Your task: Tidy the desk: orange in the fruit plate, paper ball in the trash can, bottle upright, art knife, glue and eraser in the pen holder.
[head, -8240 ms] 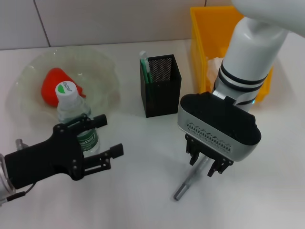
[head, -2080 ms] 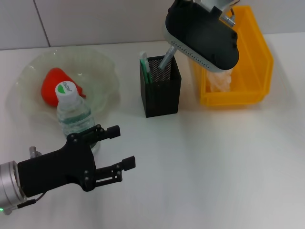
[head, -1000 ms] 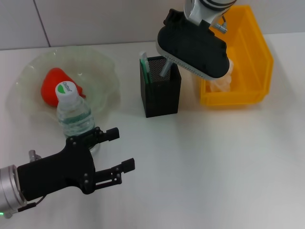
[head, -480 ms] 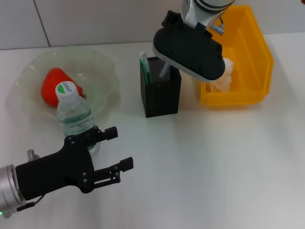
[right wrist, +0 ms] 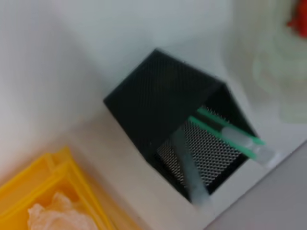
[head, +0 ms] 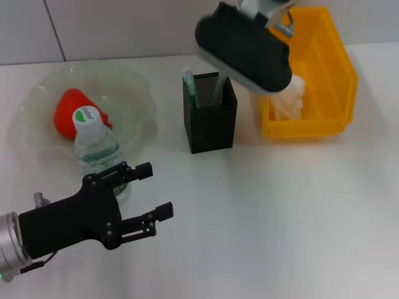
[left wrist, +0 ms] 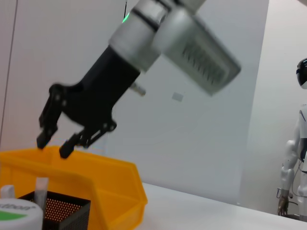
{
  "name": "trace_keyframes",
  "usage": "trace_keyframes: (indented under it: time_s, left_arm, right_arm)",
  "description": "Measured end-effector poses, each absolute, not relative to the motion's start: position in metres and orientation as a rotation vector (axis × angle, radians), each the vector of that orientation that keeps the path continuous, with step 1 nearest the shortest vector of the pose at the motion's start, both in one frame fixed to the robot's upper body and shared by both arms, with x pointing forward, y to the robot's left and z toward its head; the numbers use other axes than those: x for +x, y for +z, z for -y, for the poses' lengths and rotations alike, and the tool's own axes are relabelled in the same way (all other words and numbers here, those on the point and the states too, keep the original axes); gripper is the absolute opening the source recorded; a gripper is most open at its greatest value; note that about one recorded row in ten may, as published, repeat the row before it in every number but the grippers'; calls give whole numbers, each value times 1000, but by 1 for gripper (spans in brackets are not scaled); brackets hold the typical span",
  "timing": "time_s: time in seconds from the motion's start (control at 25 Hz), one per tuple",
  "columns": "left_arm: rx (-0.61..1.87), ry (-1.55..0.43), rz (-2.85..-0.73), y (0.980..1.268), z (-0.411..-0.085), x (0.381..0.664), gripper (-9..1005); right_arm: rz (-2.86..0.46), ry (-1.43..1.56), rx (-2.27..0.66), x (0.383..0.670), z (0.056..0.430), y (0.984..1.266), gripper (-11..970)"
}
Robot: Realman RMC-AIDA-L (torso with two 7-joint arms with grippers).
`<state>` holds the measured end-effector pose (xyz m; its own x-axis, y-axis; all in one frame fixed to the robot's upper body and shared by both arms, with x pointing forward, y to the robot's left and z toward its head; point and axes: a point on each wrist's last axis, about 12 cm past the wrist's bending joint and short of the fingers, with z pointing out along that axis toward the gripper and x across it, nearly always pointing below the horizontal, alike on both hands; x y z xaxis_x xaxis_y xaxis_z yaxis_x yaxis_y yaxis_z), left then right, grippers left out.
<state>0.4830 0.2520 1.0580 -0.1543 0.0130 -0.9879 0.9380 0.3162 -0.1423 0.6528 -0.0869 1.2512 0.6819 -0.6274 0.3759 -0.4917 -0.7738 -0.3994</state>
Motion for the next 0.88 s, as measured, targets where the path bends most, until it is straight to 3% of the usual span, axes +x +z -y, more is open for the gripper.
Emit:
trace_keyframes:
  time_s: [0.12, 0.36, 0.56, 0.6, 0.76, 0.8, 0.88]
  left_arm:
    - [920, -1056, -1478, 1058, -252, 482, 813]
    - [922, -1062, -1468, 1060, -253, 481, 813]
    - [932, -1056, -1432, 1061, -255, 478, 813]
    - [930, -1051, -1426, 1062, -256, 478, 813]
    - [912, -1035, -1410, 1062, -259, 476, 813]
    - [892, -1020, -1388, 1063, -263, 473, 813]
    - [876, -1009, -1374, 1064, -267, 471, 813]
  right_arm:
    - [-933, -686, -2598, 647, 89, 1266, 346]
    - [-1056, -552, -2431, 638, 108, 1299, 341]
    - [-1183, -262, -2057, 632, 138, 1335, 351]
    - [-1231, -76, -1884, 630, 160, 1341, 354]
    - [-1296, 225, -1617, 622, 202, 1329, 365]
    - [-1349, 369, -1444, 612, 231, 1304, 368]
    - [-1375, 429, -1353, 604, 246, 1288, 374]
